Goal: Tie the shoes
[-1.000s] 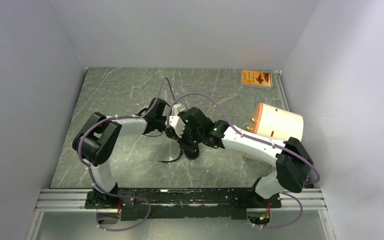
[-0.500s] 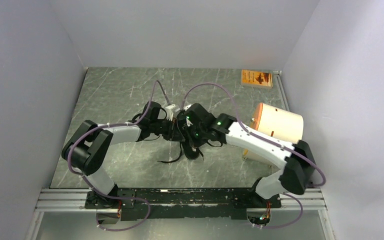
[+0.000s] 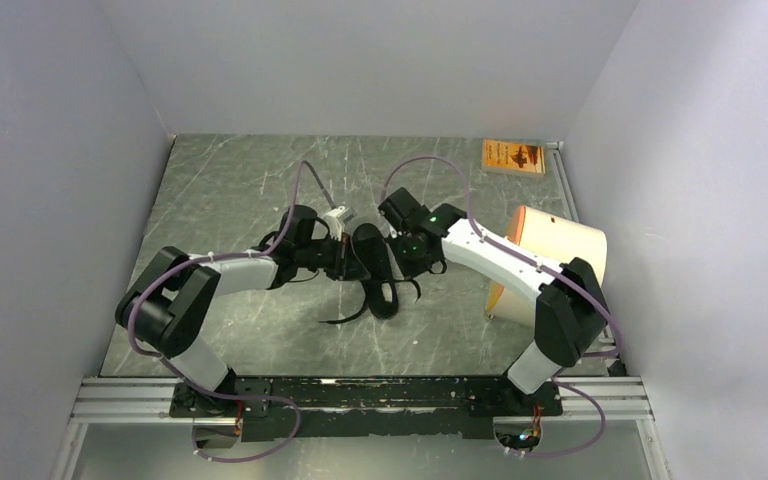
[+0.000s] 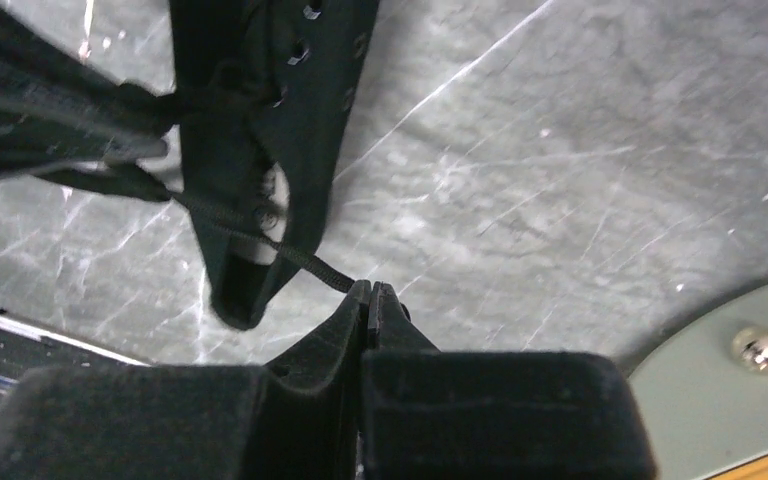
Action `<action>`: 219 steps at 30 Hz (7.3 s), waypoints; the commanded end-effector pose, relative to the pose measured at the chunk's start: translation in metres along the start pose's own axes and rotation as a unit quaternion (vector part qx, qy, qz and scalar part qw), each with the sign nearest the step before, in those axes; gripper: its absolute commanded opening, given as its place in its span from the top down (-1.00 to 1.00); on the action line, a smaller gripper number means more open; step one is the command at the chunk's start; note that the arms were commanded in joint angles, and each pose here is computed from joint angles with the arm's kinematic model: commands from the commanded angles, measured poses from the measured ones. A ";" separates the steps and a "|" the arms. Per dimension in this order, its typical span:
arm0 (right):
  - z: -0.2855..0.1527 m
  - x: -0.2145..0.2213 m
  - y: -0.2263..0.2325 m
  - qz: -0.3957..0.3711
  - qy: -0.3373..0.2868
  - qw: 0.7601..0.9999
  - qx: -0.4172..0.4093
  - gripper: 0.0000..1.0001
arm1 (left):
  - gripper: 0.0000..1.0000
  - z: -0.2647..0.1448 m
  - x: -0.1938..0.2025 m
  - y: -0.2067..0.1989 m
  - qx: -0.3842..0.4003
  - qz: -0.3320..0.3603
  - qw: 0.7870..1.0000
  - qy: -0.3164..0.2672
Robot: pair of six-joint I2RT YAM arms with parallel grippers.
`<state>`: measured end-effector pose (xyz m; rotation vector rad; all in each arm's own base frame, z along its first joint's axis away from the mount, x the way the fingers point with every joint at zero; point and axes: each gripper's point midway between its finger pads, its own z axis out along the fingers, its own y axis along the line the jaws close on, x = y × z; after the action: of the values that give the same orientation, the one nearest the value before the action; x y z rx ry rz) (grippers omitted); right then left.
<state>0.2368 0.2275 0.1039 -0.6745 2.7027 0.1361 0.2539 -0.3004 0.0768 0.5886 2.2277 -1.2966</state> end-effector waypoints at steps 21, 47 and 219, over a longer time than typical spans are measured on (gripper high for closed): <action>0.014 -0.030 -0.017 0.022 -0.044 0.998 -0.045 1.00 | 0.90 0.012 -0.063 -0.031 0.068 0.048 0.990 -0.115; 0.020 -0.016 -0.022 0.025 -0.065 0.985 -0.156 0.22 | 0.91 -0.008 -0.025 -0.014 0.022 0.060 0.992 -0.110; 0.024 -0.041 0.003 -0.040 -0.262 0.939 -0.218 0.26 | 0.71 0.019 -0.016 0.005 0.057 0.030 0.998 0.008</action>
<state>0.2646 0.2627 0.0861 -0.7673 2.1353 0.8602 0.2664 -0.3153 0.0724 0.6766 2.1746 -1.4136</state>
